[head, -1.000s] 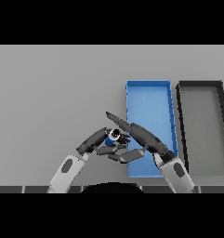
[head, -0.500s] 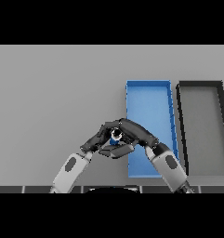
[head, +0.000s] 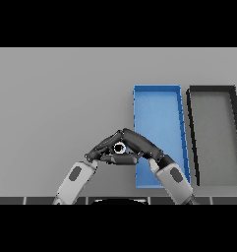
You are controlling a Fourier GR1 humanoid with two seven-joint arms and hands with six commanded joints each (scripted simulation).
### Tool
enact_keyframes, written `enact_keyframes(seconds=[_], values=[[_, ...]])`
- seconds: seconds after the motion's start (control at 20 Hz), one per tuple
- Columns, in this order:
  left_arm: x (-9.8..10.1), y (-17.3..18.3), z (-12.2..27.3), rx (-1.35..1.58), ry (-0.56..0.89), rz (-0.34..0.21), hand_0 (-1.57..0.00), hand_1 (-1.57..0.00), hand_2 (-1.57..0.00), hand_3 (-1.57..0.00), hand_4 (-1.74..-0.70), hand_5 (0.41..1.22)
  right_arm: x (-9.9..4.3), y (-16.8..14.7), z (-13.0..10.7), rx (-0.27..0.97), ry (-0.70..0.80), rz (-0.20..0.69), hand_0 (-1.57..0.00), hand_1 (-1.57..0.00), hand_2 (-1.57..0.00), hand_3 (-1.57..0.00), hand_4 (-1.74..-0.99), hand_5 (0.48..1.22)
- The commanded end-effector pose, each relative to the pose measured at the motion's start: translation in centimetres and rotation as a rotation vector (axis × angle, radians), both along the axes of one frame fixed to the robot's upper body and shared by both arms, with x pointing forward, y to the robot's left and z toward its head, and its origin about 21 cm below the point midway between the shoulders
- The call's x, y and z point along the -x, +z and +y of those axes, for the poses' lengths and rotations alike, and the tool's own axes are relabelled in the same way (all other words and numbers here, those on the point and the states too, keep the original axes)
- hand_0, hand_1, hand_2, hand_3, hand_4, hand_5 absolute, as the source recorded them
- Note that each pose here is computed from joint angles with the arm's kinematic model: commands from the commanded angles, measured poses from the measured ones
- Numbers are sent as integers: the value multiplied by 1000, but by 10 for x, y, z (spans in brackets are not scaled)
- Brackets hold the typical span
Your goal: Pick up the blue pipe and place it into the blue bin.
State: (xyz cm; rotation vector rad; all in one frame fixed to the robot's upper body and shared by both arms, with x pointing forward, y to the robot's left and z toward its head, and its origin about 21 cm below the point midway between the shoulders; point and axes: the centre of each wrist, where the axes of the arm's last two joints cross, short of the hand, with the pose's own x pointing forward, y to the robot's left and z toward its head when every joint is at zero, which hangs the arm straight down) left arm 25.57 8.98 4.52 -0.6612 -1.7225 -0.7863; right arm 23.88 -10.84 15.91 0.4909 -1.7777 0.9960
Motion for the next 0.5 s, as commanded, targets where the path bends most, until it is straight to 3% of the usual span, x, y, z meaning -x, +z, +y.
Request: enact_keyframes(seconds=[0.0, 0.2, 0.25, 0.3, 0.35, 0.45], values=[[-1, -1, 1, -5, 6, 1, -1571, -1571, -1555, -1432, -1731, 1221, 1, -2, 3, -21, 2, 33, -1506, -1508, -1508, -1480, -1488, 1129], [0, 2, -1, -9, 13, -2, -1571, -1571, -1564, -1434, -1732, 1221, 3, -4, 0, -69, -12, 85, -1545, -1545, -1545, -1534, -1494, 1183], [-2, 1, 3, -14, 17, -6, -1571, -1571, -1566, -1264, -1734, 1221, 2, -6, 1, -84, -15, 85, -1550, -1550, -1550, -1541, -1495, 1191], [-1, 1, 4, -11, 18, -20, -1446, -1368, -1336, -1051, -1629, 1221, 3, -6, 0, -93, -21, 70, -1554, -1554, -1555, -1547, -1496, 1197], [3, -2, 4, -30, 17, -21, -1175, -1094, -1069, -841, -1512, 1221, 3, -5, 0, -76, -39, 82, -1557, -1558, -1558, -1552, -1496, 1202], [2, 0, 6, -75, -14, -36, -752, -700, -684, -538, -1319, 1221, 5, -4, 2, -83, -37, 67, -1562, -1563, -1563, -1559, -1497, 1209]])
